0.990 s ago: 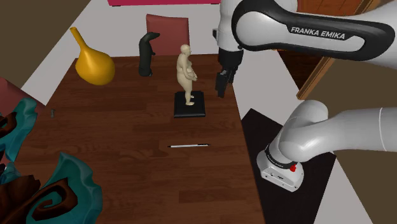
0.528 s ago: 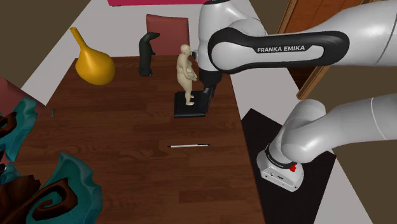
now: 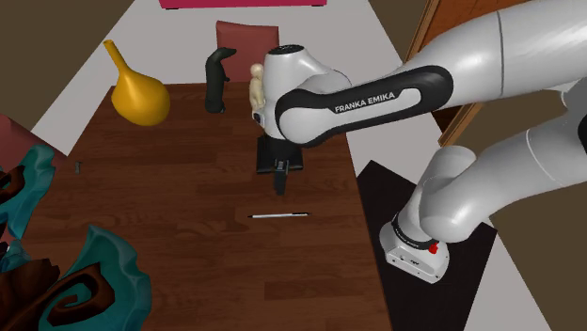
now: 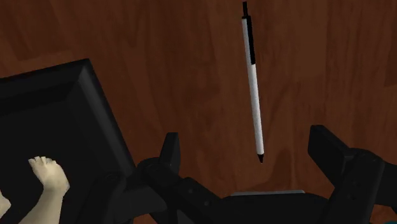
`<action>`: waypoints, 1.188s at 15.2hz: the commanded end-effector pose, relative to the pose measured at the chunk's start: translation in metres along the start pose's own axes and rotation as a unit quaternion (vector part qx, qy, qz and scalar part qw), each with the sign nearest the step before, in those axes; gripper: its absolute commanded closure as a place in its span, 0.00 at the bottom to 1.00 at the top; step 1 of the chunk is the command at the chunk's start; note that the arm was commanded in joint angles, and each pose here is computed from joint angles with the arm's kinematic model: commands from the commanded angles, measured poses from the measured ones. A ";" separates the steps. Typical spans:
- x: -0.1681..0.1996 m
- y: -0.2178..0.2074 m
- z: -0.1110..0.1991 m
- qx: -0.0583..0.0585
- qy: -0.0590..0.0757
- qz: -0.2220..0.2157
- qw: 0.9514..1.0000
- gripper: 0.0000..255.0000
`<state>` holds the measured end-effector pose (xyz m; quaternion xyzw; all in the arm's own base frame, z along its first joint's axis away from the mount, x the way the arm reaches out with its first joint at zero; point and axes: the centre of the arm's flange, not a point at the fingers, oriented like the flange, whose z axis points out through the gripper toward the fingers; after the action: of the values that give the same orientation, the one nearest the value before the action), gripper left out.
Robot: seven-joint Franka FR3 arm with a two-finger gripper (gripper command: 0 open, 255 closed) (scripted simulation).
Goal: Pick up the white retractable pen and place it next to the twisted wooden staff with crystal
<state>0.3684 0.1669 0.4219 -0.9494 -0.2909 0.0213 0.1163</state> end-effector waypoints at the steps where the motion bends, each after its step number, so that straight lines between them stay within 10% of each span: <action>1: 0.014 -0.008 0.023 0.009 -0.001 -0.026 1.000 0.00; 18: 0.037 -0.027 0.095 0.022 0.000 -0.069 0.997 0.00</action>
<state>0.3739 0.2284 0.3370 -0.9243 -0.3551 0.0193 0.1385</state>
